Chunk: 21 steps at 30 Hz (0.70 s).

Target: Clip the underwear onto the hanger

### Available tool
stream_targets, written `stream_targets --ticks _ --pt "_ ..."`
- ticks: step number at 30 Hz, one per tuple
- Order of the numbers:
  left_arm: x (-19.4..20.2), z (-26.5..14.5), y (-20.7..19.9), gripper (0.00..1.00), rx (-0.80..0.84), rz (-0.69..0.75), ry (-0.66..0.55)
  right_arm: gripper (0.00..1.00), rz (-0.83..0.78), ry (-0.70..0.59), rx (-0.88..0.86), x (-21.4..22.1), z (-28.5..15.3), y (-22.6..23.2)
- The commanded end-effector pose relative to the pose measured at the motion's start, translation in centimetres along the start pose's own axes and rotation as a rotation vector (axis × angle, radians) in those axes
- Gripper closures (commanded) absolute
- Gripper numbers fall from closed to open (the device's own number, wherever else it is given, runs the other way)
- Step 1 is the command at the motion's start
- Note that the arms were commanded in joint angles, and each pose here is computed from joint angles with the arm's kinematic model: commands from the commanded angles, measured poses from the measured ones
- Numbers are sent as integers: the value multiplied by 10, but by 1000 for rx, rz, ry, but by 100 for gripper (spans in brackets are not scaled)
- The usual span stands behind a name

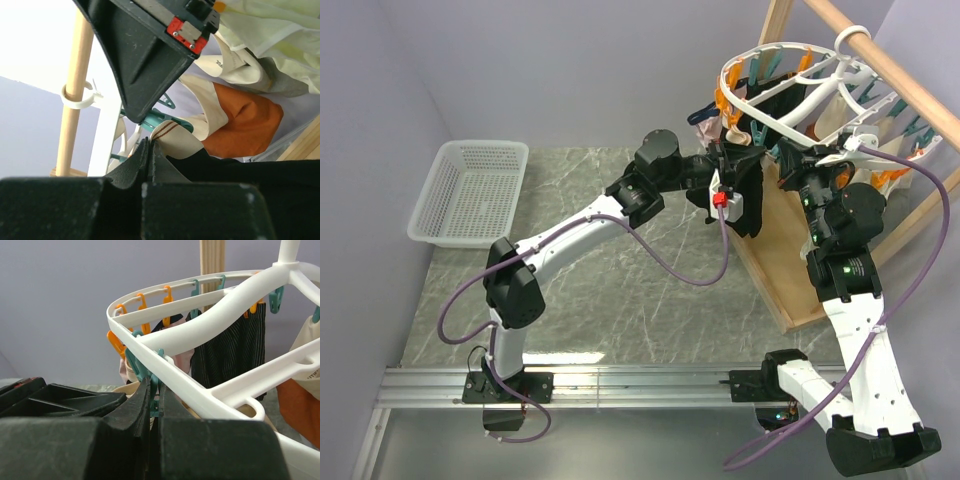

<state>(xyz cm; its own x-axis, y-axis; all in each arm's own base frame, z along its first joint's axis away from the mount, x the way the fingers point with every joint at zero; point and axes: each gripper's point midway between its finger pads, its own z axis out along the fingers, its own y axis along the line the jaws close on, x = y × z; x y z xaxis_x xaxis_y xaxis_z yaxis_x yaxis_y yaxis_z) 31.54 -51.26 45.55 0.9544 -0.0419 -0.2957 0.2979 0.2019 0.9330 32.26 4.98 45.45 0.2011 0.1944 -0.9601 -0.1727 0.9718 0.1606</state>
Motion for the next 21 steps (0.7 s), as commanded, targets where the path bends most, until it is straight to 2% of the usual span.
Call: stream_targets --ticks 1,10,14,21 --pt "-19 6 20 100 -39 49 -55 100 -7 54 -63 16 0 10" --pt "-16 8 22 100 -73 40 -51 100 -2 70 -54 18 1 9" --pt "-17 9 25 100 -84 41 -54 91 7 72 -46 17 2 8" --pt "-14 13 23 100 -81 38 -55 82 29 77 -46 16 3 9"
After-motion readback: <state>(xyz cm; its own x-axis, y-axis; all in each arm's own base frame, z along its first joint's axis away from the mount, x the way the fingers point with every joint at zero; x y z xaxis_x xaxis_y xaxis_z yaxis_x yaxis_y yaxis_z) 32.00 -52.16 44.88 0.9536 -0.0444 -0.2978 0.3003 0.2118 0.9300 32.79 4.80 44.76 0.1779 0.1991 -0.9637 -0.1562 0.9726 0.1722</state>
